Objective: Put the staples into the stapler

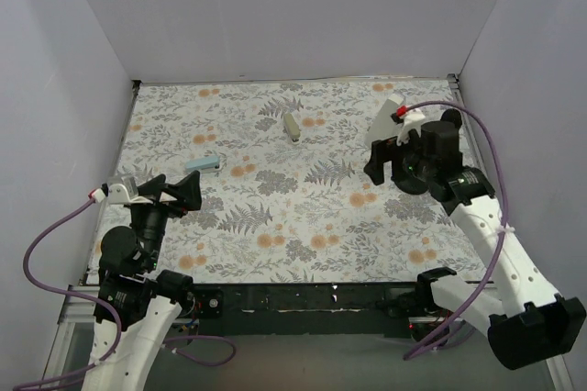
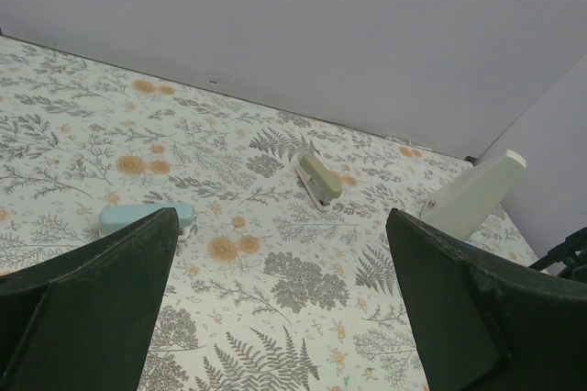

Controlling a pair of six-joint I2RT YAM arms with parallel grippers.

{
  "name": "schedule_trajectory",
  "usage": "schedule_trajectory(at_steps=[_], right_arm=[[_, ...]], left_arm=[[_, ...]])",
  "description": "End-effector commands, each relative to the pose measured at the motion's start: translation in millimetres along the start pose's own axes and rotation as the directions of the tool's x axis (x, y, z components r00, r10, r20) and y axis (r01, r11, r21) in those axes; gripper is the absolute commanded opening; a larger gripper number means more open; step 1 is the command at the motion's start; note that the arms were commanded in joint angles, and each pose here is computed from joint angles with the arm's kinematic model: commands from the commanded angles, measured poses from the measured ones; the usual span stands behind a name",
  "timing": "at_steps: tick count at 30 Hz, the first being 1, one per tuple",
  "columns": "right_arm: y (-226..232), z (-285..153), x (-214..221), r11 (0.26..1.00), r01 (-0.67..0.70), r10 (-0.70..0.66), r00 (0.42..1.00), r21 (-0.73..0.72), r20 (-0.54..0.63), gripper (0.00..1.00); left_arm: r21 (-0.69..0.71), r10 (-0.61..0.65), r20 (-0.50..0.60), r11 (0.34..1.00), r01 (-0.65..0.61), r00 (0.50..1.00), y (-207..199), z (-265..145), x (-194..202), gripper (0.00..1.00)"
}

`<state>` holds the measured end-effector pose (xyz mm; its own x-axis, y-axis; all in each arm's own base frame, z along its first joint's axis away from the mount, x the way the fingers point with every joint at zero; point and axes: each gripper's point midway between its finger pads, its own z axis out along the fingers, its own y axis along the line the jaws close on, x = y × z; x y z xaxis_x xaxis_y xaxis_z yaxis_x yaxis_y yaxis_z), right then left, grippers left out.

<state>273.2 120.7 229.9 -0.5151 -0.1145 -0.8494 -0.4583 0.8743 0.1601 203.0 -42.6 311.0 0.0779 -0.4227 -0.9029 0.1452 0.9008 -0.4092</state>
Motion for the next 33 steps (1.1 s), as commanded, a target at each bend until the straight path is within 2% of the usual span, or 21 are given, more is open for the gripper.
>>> schedule_trajectory(at_steps=[1, 9, 13, 17, 25, 33], right_arm=[[6.3, 26.7, -5.1, 0.992, 0.021, -0.018, 1.000, 0.125, -0.025, 0.98], [-30.9, 93.4, 17.2, 0.930, 0.041, 0.006, 0.992, 0.366, -0.127, 0.98], [-48.7, 127.9, 39.0, 0.908, 0.051, 0.044, 0.976, 0.416, -0.215, 0.98], [-70.9, 147.8, 48.6, 0.872, 0.029, 0.101, 0.966, 0.488, -0.238, 0.98], [-89.9, 182.5, 73.1, 0.864, 0.012, 0.155, 0.945, 0.504, -0.288, 0.98], [-110.7, 190.5, 83.1, 0.838, 0.000, 0.198, 0.932, 0.545, -0.305, 0.98]], left_arm=[[-0.009, 0.002, 0.013, 1.000, -0.002, 1.000, 2.4, -0.8, -0.4, 0.98], [-0.014, 0.001, 0.015, 1.000, 0.000, 1.000, 3.5, -1.8, -0.2, 0.98], [-0.010, -0.001, 0.015, 1.000, 0.001, 1.000, 2.7, -2.3, 0.2, 0.98], [-0.008, -0.003, 0.022, 1.000, 0.003, 1.000, 2.7, -4.0, -1.0, 0.98], [0.000, -0.005, 0.020, 1.000, 0.005, 1.000, 0.8, -4.1, -0.6, 0.98], [0.010, -0.003, 0.019, 1.000, 0.003, 1.000, -0.9, -4.0, -0.3, 0.98]])
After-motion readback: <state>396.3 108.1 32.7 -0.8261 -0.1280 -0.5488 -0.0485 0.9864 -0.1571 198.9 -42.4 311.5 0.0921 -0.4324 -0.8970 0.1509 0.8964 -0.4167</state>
